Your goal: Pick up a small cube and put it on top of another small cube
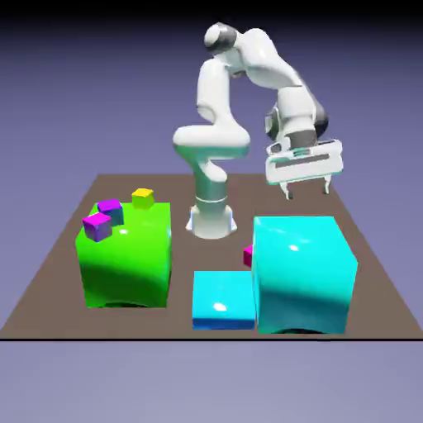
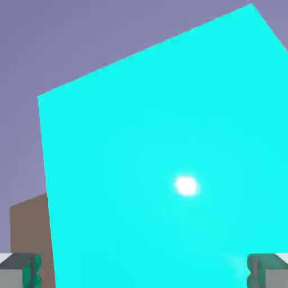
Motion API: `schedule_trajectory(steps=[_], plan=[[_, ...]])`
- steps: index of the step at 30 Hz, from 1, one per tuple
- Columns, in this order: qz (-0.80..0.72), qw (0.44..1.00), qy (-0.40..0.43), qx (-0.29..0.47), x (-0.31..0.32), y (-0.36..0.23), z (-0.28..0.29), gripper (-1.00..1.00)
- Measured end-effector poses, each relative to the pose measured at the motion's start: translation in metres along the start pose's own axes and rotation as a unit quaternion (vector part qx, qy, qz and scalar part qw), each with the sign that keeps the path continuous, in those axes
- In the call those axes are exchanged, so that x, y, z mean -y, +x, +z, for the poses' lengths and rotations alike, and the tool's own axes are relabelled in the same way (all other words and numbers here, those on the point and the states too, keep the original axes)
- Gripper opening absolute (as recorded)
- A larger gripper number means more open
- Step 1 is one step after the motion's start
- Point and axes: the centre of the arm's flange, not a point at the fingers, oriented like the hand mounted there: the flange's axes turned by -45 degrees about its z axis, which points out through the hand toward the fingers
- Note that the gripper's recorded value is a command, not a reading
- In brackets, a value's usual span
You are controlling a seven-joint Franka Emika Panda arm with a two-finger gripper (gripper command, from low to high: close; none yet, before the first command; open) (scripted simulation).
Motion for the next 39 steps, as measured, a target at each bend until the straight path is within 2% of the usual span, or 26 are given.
schedule_trajectory(steps=[12, 21, 37, 38, 39], plan=[[0.11, 0.989, -0.088, 0.052, -0.021, -0.121, 0.059, 0.0], [0.149, 0.963, -0.218, -0.053, -0.149, -0.124, 0.113, 0.0], [0.149, 0.963, -0.217, -0.053, -0.175, -0.129, 0.174, 0.0], [0.149, 0.963, -0.218, -0.053, -0.177, -0.13, 0.176, -1.0], [0.149, 0.963, -0.218, -0.053, -0.177, -0.13, 0.176, -1.0]])
